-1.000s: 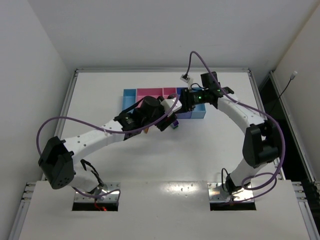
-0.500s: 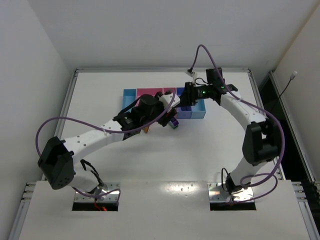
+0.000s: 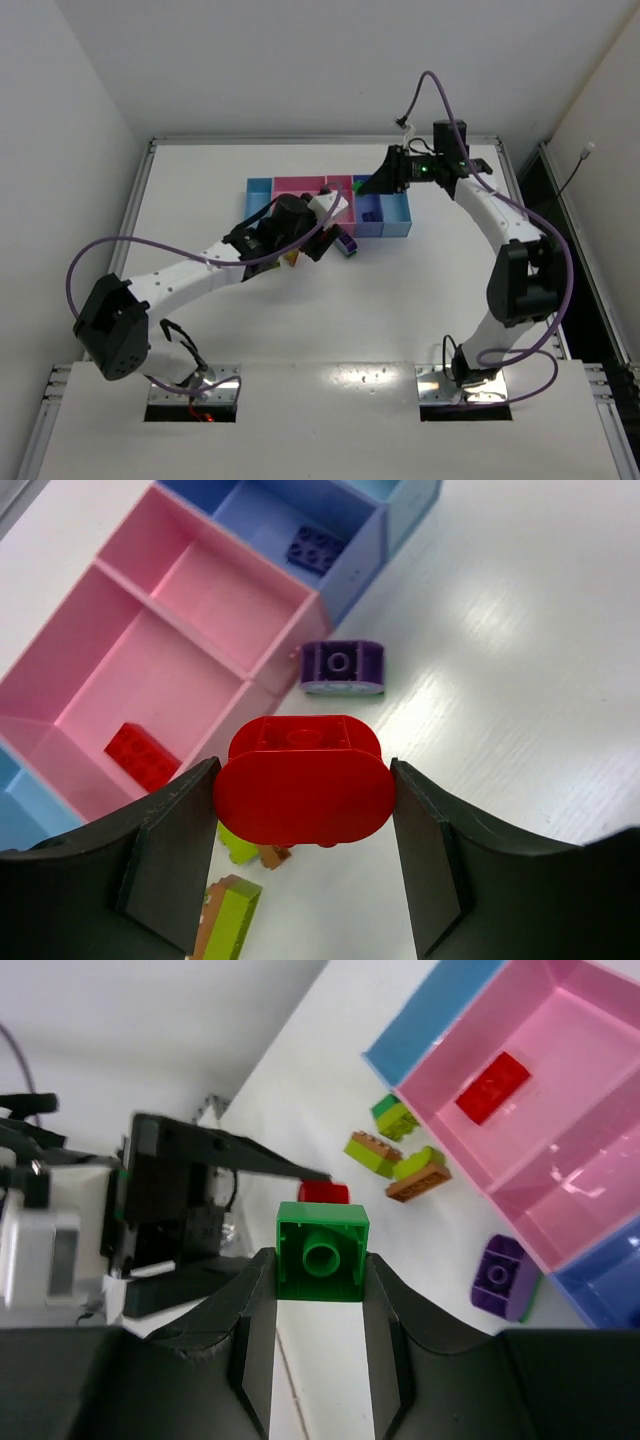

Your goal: Sort the legos into containers by color

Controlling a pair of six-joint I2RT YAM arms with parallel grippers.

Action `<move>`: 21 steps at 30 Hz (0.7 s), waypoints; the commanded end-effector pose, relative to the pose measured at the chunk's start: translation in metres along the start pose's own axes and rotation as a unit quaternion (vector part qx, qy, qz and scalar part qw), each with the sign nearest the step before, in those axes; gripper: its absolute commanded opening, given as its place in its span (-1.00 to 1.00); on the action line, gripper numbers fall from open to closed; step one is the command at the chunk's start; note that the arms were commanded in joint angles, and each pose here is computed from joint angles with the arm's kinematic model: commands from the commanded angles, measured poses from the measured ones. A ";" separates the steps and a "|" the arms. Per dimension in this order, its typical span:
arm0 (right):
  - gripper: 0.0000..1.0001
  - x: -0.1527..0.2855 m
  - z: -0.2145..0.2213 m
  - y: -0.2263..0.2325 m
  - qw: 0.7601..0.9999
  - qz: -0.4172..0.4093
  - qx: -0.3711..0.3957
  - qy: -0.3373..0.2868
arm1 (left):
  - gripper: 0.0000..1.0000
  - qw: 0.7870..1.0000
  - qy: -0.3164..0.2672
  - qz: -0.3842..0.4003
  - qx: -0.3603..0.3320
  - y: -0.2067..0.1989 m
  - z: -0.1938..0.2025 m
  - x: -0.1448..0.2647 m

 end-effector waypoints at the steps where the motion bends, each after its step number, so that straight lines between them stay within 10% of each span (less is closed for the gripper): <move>1: -1.00 0.011 -0.004 -0.009 0.999 0.042 0.027 -0.008 | -1.00 0.997 -0.042 -0.055 0.031 0.034 -0.025 0.011; 8: -1.00 0.032 0.003 -0.036 0.978 0.205 0.020 -0.012 | -1.00 0.975 0.031 -0.110 0.189 0.095 -0.029 -0.017; 17: -1.00 0.035 0.005 -0.057 0.970 0.244 0.020 -0.004 | -1.00 0.970 0.059 -0.073 0.225 0.112 -0.029 -0.054; 21: -1.00 0.033 0.007 -0.069 0.966 0.258 0.021 0.007 | -0.68 0.965 0.080 -0.071 0.240 0.118 -0.015 -0.066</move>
Point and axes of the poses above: each gripper's point midway between its finger pads, its own x axis back along the fingers, its own y axis along the line the jaws close on, z = x × y, the point moved 6 cm from there along x, back along the fingers, and after that the axes turned 8 degrees about x, right-handed, at the moved point
